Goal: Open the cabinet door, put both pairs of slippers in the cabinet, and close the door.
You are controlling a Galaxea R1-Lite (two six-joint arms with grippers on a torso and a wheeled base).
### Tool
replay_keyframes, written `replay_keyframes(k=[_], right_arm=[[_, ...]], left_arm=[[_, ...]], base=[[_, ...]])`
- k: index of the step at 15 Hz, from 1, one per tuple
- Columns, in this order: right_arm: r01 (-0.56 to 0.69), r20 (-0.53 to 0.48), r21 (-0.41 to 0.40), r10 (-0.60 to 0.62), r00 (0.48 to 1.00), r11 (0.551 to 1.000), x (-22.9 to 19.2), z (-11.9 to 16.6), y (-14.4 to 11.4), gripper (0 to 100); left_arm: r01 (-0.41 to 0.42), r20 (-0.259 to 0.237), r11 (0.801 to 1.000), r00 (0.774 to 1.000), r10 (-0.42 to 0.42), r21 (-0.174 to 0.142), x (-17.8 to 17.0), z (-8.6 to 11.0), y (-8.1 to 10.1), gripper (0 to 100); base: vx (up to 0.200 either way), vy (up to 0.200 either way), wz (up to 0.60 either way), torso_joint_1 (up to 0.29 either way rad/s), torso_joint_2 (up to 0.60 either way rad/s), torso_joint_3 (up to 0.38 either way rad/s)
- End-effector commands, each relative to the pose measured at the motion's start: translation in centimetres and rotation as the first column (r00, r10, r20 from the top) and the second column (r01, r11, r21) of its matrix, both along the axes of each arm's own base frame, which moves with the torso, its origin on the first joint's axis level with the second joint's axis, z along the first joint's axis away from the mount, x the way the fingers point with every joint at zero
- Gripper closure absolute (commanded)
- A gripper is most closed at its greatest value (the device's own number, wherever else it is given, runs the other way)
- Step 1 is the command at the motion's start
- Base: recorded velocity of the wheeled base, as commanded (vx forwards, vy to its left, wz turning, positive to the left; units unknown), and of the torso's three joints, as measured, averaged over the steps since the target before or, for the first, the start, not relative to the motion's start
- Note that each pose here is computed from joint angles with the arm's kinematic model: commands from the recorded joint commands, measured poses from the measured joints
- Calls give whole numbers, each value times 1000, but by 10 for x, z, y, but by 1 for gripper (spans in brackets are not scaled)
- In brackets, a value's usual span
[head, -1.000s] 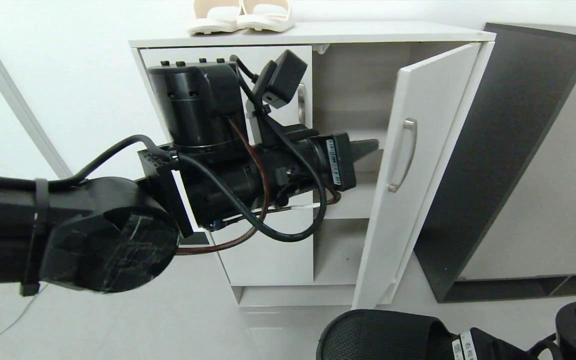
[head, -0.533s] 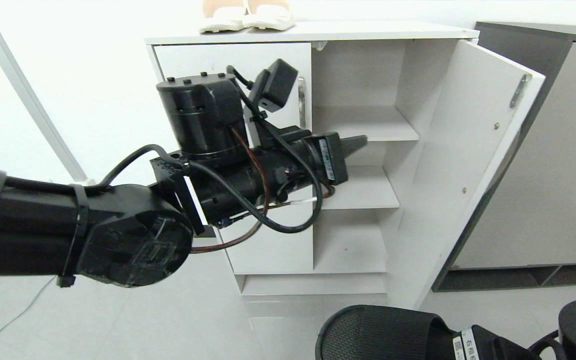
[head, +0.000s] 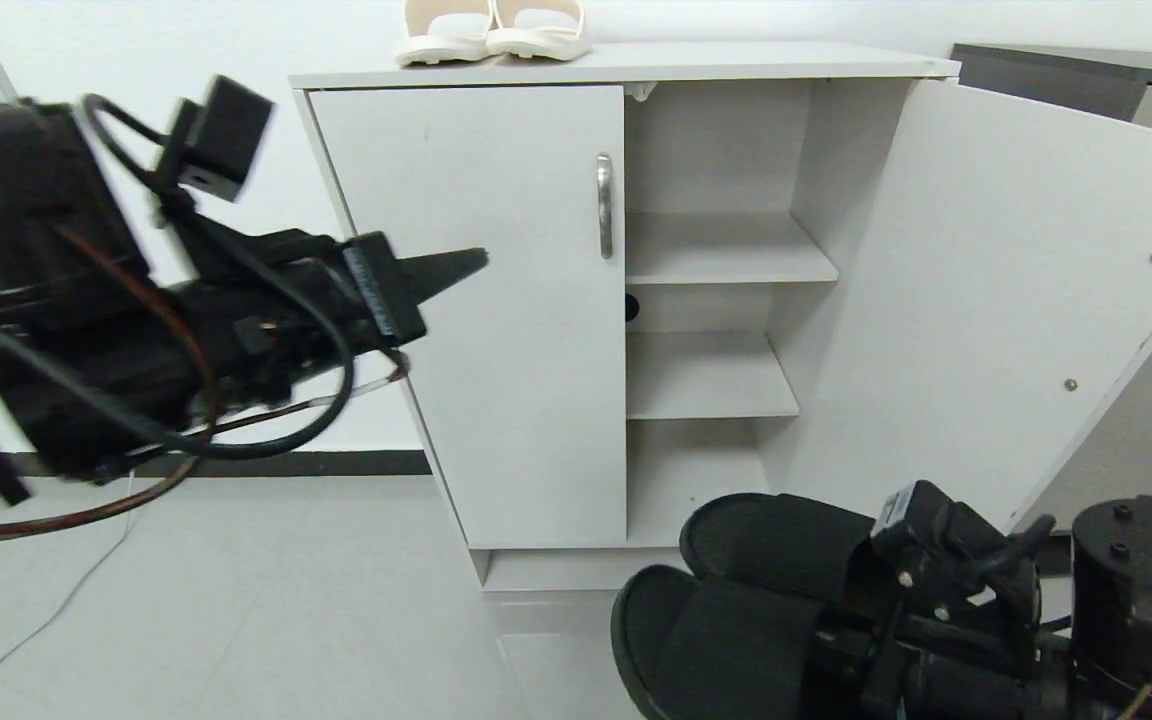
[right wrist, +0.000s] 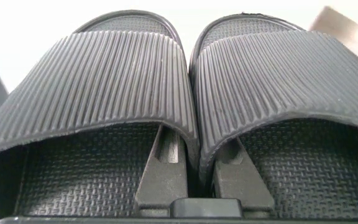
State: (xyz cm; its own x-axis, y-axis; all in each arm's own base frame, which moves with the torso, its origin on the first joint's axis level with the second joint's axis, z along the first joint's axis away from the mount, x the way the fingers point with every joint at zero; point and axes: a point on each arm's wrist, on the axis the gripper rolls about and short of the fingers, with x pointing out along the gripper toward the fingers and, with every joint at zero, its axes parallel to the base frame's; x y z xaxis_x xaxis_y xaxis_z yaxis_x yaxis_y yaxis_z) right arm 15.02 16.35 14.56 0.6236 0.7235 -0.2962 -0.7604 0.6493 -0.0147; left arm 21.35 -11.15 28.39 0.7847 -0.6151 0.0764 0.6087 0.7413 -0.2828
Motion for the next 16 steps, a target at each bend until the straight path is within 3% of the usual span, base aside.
replay_keyframes(k=[1,2,3,4,5,7,8,10,12,14,15,16], right_arm=[[103,0,17,-103,995,995,15,4,13,100],[185,2,32,-185,983,982,25,6,21,100],[198,2,37,-199,980,979,26,7,22,100],[339,-27,86,-338,941,937,40,10,33,100],[374,-33,96,-372,928,923,44,10,35,100],[434,-26,71,-433,901,898,52,4,40,100],[442,-29,61,-441,897,895,54,1,42,100],[442,-32,51,-441,897,896,55,-3,43,100],[439,-34,45,-438,898,897,55,-4,44,100],[441,-35,43,-440,897,896,54,-5,44,100],[441,-34,42,-440,898,897,54,-5,44,100],[439,-34,42,-438,898,897,54,-5,44,100]], left_arm=[[-179,50,983,983,178,26,-109,16,64,100],[-244,44,967,969,242,67,-143,14,81,100],[-252,44,965,967,249,72,-148,14,83,100],[-374,63,919,928,368,126,-192,2,105,100],[-427,69,896,904,422,117,-206,-3,110,100],[-575,65,809,818,572,119,-245,-43,116,100],[-650,73,752,760,646,109,-256,-66,114,100],[-731,74,672,681,728,120,-264,-109,108,100],[-751,59,640,655,754,160,-261,-136,107,100],[-764,47,624,638,769,167,-253,-148,109,100],[-756,57,632,648,759,170,-244,-162,109,100],[-717,67,677,693,718,167,-236,-178,109,100]], base=[[0,0,0,0,0,0],[0,0,0,0,0,0],[0,0,0,0,0,0],[0,0,0,0,0,0],[0,0,0,0,0,0],[0,0,0,0,0,0],[0,0,0,0,0,0],[0,0,0,0,0,0],[0,0,0,0,0,0],[0,0,0,0,0,0],[0,0,0,0,0,0],[0,0,0,0,0,0]])
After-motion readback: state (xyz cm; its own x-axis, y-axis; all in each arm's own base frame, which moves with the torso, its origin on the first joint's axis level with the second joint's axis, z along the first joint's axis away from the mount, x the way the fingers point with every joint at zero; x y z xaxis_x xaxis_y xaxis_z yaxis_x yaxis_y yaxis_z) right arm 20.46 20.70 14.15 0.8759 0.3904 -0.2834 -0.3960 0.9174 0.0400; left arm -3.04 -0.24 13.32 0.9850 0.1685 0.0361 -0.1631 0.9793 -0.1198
